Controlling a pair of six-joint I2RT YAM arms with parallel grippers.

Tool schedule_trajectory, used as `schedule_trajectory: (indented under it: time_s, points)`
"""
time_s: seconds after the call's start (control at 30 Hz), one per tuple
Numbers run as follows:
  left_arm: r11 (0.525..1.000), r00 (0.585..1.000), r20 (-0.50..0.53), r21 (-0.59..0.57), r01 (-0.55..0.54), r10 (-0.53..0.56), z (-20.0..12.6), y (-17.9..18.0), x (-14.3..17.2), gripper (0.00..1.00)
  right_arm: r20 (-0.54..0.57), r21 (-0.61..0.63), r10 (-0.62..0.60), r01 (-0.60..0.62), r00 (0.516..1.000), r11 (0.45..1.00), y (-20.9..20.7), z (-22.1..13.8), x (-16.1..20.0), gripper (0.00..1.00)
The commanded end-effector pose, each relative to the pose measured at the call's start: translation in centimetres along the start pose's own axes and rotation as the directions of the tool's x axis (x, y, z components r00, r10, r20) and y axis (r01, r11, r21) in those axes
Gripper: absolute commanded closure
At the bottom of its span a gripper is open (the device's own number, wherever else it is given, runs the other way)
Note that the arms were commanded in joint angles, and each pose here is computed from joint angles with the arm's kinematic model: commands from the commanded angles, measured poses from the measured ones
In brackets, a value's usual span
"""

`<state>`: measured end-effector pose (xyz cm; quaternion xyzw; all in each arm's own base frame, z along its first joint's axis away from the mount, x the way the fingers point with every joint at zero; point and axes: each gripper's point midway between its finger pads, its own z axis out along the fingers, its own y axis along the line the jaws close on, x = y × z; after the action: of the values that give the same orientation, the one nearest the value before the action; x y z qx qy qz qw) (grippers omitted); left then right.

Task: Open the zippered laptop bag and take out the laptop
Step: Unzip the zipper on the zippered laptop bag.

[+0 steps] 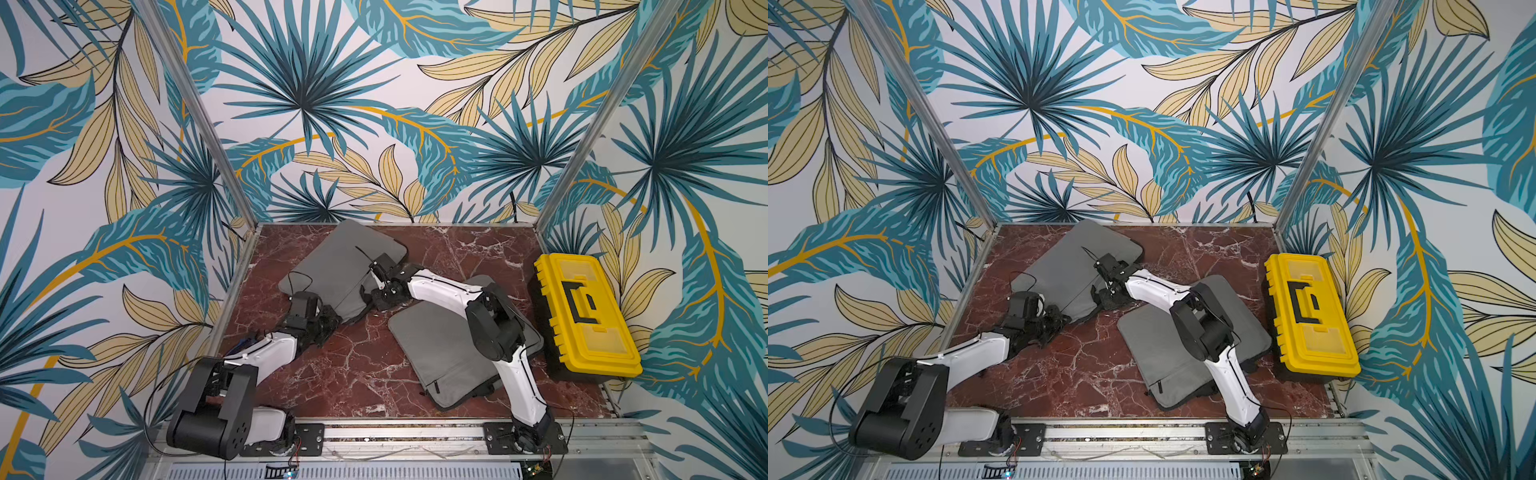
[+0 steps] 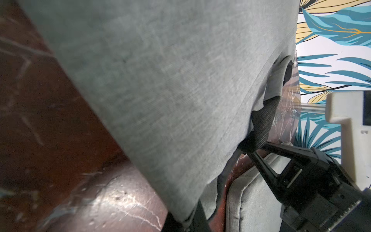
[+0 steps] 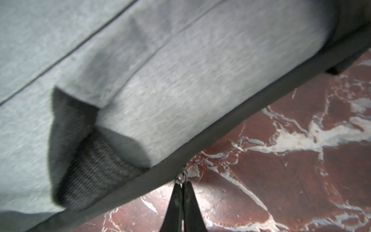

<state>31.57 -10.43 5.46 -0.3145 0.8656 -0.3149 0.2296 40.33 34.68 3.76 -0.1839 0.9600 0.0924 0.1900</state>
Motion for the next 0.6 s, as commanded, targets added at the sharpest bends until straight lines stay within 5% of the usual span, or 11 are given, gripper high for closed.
schedule_trajectory:
  time_s: [0.0,0.57]
  points:
    - [0.993,0.994,0.107,-0.114,0.009,0.003,-1.0,3.0,-2.0,1.0,-0.046,0.146,0.067,-0.06,0.997,0.988,-4.8,0.3,1.0,1.0]
    - [0.989,0.986,0.164,-0.14,0.048,-0.025,-1.8,4.4,-3.7,1.0,-0.039,0.178,0.087,-0.078,0.995,0.981,-6.2,-0.1,0.9,1.0]
